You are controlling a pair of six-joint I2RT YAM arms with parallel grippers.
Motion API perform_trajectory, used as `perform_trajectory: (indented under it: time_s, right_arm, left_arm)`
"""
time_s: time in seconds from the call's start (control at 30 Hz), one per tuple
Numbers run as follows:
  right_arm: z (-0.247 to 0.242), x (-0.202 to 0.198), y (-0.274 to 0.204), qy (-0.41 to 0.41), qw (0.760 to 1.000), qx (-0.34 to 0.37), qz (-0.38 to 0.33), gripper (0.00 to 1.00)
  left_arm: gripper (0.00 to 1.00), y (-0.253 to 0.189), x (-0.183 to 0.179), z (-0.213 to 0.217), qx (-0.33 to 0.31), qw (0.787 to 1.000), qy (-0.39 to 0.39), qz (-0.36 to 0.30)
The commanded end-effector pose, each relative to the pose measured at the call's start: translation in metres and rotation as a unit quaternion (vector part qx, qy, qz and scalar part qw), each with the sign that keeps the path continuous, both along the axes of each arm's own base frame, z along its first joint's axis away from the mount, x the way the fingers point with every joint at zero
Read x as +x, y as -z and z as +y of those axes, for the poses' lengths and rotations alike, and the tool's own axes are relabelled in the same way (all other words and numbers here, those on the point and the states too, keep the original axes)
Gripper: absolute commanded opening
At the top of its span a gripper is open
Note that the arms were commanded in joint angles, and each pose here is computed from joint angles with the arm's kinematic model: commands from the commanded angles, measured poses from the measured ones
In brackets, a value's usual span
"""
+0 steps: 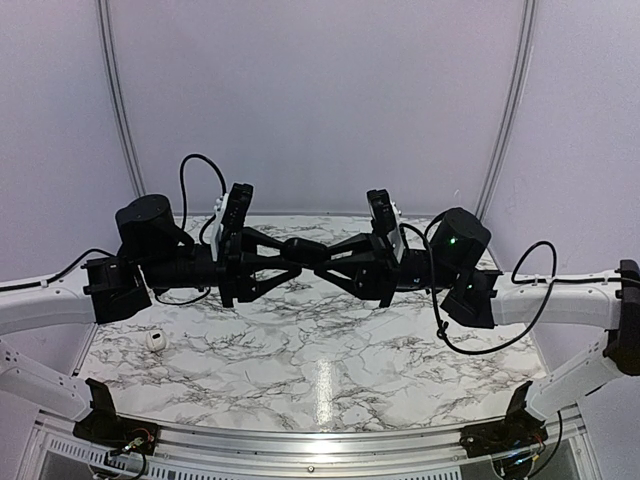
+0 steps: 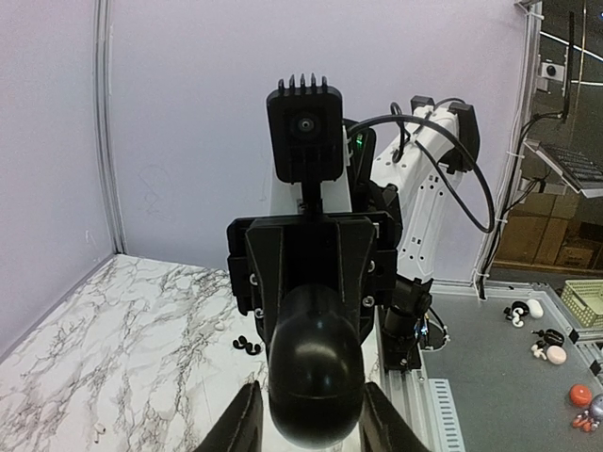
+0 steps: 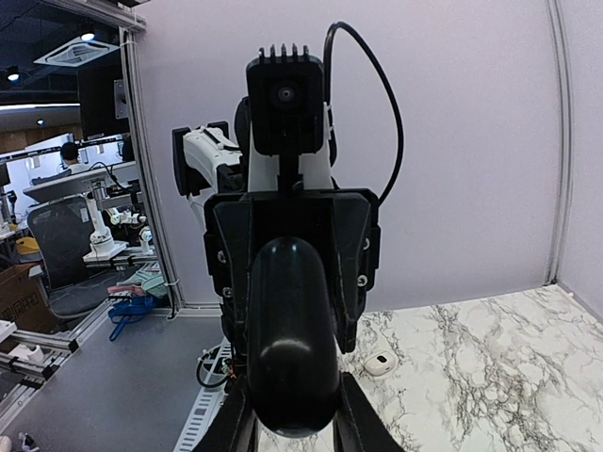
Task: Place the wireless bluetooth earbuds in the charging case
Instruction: Pass from the right arm to the left
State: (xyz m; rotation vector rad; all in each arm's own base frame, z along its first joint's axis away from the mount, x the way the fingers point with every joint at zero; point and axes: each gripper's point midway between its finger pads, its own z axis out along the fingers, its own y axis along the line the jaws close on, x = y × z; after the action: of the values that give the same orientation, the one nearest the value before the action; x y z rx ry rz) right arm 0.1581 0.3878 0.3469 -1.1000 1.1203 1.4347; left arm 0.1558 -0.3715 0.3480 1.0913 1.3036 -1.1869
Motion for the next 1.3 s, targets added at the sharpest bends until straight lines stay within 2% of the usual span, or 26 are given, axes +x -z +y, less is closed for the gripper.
perform_trajectory:
  time_s: [0.0,0.23,0.3,0.47,0.63,0.8,1.27]
  right_arm:
    - [-0.003,-0.001,-0.007,0.000,1.000,0.013,-0.007,0.10]
    - [-0.003,-0.001,-0.006,0.001,1.000,0.012,-0.007,0.10]
    - [-0.003,-0.001,-0.007,0.001,1.000,0.012,-0.007,0.10]
    - [-0.003,-0.001,-0.007,0.002,1.000,0.013,-0.010,0.12]
    - [-0.003,0.000,-0.006,0.005,1.000,0.001,-0.008,0.48]
    - [-0.005,0.006,-0.011,0.025,1.000,0.000,-0.008,0.61]
    - [-0.002,0.034,-0.014,0.068,0.997,-0.008,0.028,0.61]
  left_arm:
    - [0.39,-0.015,0.001,-0.001,-0.021,1.000,0.001,-0.010]
    - [0.38,-0.018,0.001,0.000,-0.025,1.000,-0.002,-0.014]
    - [0.35,-0.018,0.001,0.000,-0.025,1.000,-0.003,-0.014]
    - [0.19,-0.017,0.001,0.001,-0.024,1.000,-0.003,-0.016]
    - [0.09,-0.008,0.002,0.002,-0.016,1.000,-0.007,-0.015]
    - [0.08,0.000,0.001,0.003,-0.009,1.000,-0.006,-0.013]
    - [0.05,0.009,-0.002,0.002,0.003,1.000,0.004,-0.012]
